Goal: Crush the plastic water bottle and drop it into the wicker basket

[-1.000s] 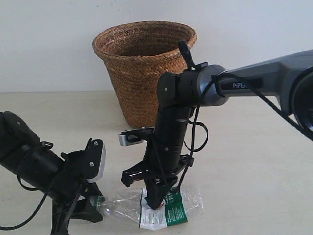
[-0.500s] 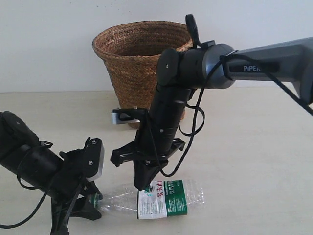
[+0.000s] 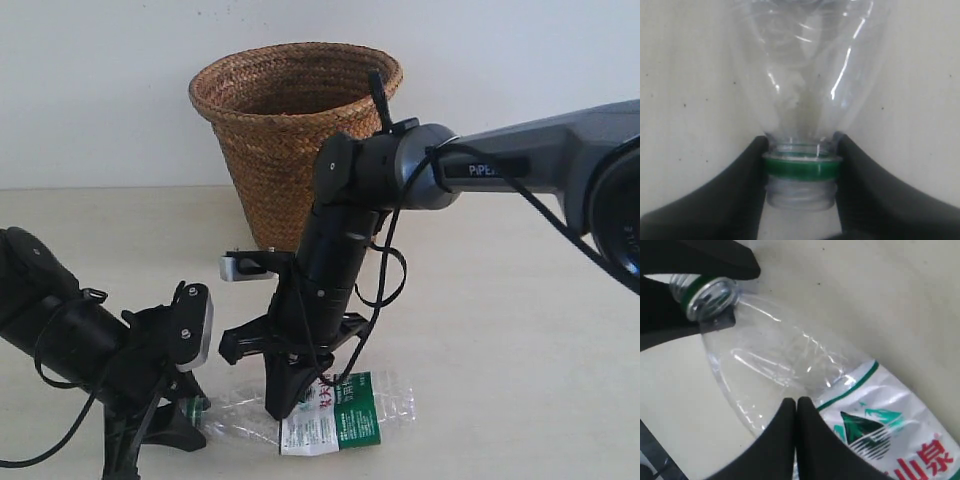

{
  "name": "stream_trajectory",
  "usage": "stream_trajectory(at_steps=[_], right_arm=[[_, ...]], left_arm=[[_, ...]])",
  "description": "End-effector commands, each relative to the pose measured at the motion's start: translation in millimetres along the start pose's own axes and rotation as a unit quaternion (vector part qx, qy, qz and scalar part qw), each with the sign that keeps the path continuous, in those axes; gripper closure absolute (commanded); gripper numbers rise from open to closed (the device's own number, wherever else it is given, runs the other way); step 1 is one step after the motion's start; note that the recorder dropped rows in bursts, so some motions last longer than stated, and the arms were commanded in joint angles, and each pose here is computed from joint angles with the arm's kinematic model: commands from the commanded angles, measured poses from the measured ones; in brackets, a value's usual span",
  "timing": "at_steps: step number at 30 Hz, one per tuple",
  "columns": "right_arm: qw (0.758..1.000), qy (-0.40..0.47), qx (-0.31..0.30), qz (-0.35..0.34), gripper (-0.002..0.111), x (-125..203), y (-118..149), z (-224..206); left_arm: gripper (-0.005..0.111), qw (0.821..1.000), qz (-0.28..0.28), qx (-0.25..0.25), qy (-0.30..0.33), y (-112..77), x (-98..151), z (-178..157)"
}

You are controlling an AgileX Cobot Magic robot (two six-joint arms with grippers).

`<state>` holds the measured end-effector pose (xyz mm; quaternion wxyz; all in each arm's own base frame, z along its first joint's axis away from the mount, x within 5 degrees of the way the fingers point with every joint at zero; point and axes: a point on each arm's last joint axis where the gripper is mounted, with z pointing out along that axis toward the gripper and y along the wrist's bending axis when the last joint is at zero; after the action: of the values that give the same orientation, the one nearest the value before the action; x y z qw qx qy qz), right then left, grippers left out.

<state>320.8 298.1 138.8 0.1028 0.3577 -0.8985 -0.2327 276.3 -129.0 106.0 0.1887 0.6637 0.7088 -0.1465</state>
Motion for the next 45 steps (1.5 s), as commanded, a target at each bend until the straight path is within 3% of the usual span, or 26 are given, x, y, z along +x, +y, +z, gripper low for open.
stream_trajectory(at_steps=[1, 9, 19, 26, 45], right_arm=[[0.999, 0.038, 0.014, 0.006, 0.108, 2, -18, 26], [0.999, 0.039, 0.021, 0.010, 0.108, 2, -18, 25], [0.994, -0.061, 0.043, -0.074, 0.108, 12, 31, -62], [0.991, -0.014, 0.120, -0.058, 0.108, 12, 5, -46], [0.988, 0.005, 0.145, -0.045, 0.108, 11, -6, -36]], left_arm=[[0.102, 1.000, -0.011, -0.007, -0.003, 0.9, -1, -2], [0.102, 1.000, -0.018, -0.010, -0.007, 1.5, -2, -2], [0.102, 1.000, -0.018, -0.010, -0.007, 1.5, -2, -2], [0.102, 1.000, -0.018, -0.010, -0.007, 1.5, -2, -2], [0.102, 1.000, -0.018, -0.024, -0.001, 3.9, -1, -2]])
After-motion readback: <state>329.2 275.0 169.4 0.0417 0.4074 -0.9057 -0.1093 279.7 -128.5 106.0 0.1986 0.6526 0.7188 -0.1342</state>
